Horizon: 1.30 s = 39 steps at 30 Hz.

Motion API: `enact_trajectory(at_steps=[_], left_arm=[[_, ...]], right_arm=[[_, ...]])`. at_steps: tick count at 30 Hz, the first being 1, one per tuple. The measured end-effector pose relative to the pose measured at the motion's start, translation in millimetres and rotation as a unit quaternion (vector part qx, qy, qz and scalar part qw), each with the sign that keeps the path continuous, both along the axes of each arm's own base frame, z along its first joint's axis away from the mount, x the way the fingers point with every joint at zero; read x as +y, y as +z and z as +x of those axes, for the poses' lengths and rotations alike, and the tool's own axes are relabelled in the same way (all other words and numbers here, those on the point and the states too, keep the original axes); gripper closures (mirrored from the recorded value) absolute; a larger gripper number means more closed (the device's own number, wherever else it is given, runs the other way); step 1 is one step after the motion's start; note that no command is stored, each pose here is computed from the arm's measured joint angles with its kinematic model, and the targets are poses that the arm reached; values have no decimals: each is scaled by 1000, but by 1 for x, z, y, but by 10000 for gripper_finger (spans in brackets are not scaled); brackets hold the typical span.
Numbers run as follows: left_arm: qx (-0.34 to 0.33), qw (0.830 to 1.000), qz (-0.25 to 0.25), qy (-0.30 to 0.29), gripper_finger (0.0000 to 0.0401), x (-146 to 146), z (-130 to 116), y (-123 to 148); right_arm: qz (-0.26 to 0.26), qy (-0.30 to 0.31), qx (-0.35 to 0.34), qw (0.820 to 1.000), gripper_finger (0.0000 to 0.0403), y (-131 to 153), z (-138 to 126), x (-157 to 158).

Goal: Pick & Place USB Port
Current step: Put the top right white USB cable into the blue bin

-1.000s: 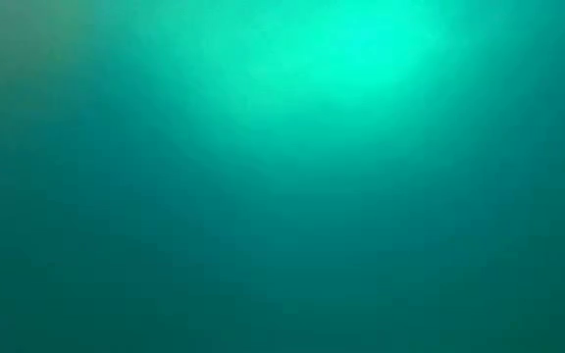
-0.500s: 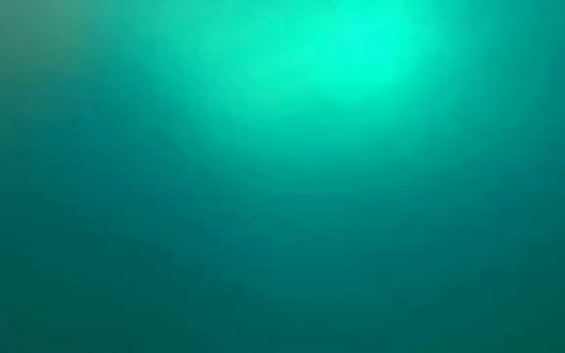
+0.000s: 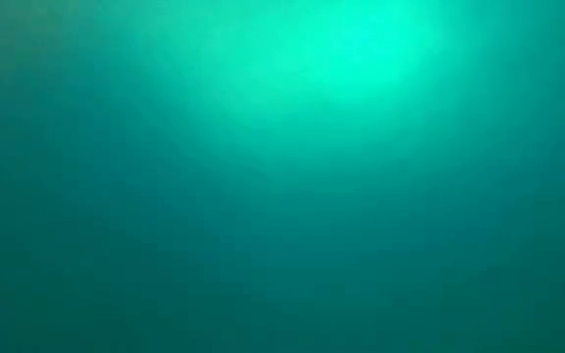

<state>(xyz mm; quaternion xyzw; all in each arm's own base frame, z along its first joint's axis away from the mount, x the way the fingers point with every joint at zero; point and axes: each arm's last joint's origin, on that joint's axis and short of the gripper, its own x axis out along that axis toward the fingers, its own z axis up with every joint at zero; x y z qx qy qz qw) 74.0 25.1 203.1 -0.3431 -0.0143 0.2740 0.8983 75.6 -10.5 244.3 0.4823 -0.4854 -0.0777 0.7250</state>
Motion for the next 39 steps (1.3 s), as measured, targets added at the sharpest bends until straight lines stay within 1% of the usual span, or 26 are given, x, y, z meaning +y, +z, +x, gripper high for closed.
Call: enact_trajectory(at_steps=[1,2,3,4,5,6,7,8,10,11,12,15,18,21,24,26,27,29,30,31,32,33,34,37,38,39], left_arm=[[-32,999,-2,28,375,1,0,5],[-85,994,-14,64,375,3,0,12],[-148,983,-32,100,375,5,-1,21],[-207,969,-48,126,375,7,-2,29],[-257,955,-52,142,375,8,-4,37],[-293,943,-42,153,375,9,-5,44],[-320,934,-21,156,375,9,-6,52],[-339,929,5,150,375,9,-6,59],[-374,918,60,113,375,7,-6,72],[-383,915,84,94,375,7,-5,78],[-388,913,97,73,375,6,-4,83],[-383,919,97,8,375,4,2,101],[-356,929,95,-29,375,5,11,121],[-331,935,115,-55,375,6,18,148],[-282,947,142,-61,375,9,25,175],[-226,956,169,-77,375,12,32,190],[-185,964,171,-84,375,14,35,195],[-81,982,148,-80,375,18,38,200],[-18,986,144,-75,375,20,40,201],[51,986,142,-71,375,23,42,200],[121,981,135,-64,375,25,44,197],[195,972,124,-54,375,29,44,192],[262,957,116,-41,375,32,46,187],[426,901,82,4,375,45,48,170],[466,882,68,16,375,48,48,163],[489,870,58,23,375,51,48,159]], right_arm=[[-8,-11,2,1000,403,1,-1,0],[-13,-25,6,1000,403,2,-2,0],[-12,-43,12,999,403,2,-4,-1],[-9,-61,19,998,403,2,-4,-2],[-7,-78,27,997,403,3,-5,-2],[-7,-98,39,994,403,3,-6,-3],[-10,-120,57,991,403,4,-6,-3],[-19,-142,69,987,403,11,-8,-4],[-42,-183,81,979,403,24,-12,-5],[-50,-201,87,975,403,29,-13,-6],[-56,-215,91,971,403,35,-14,-6],[-65,-242,97,963,403,49,-16,-7],[-73,-258,97,959,403,61,-16,-8],[-92,-266,101,954,403,69,-12,-8],[-96,-272,104,952,403,76,-8,-9],[-97,-275,108,950,403,80,-4,-9],[-97,-277,110,950,403,82,-2,-9],[-99,-279,114,949,403,86,2,-10],[-99,-279,115,948,403,88,4,-10],[-100,-280,118,948,403,89,6,-10],[-101,-279,123,947,403,91,8,-10],[-104,-278,131,946,403,91,11,-10],[-107,-277,141,944,403,92,14,-10],[-120,-273,184,936,403,92,23,-10],[-128,-274,209,930,403,92,27,-10],[-143,-276,245,918,403,94,32,-10]])
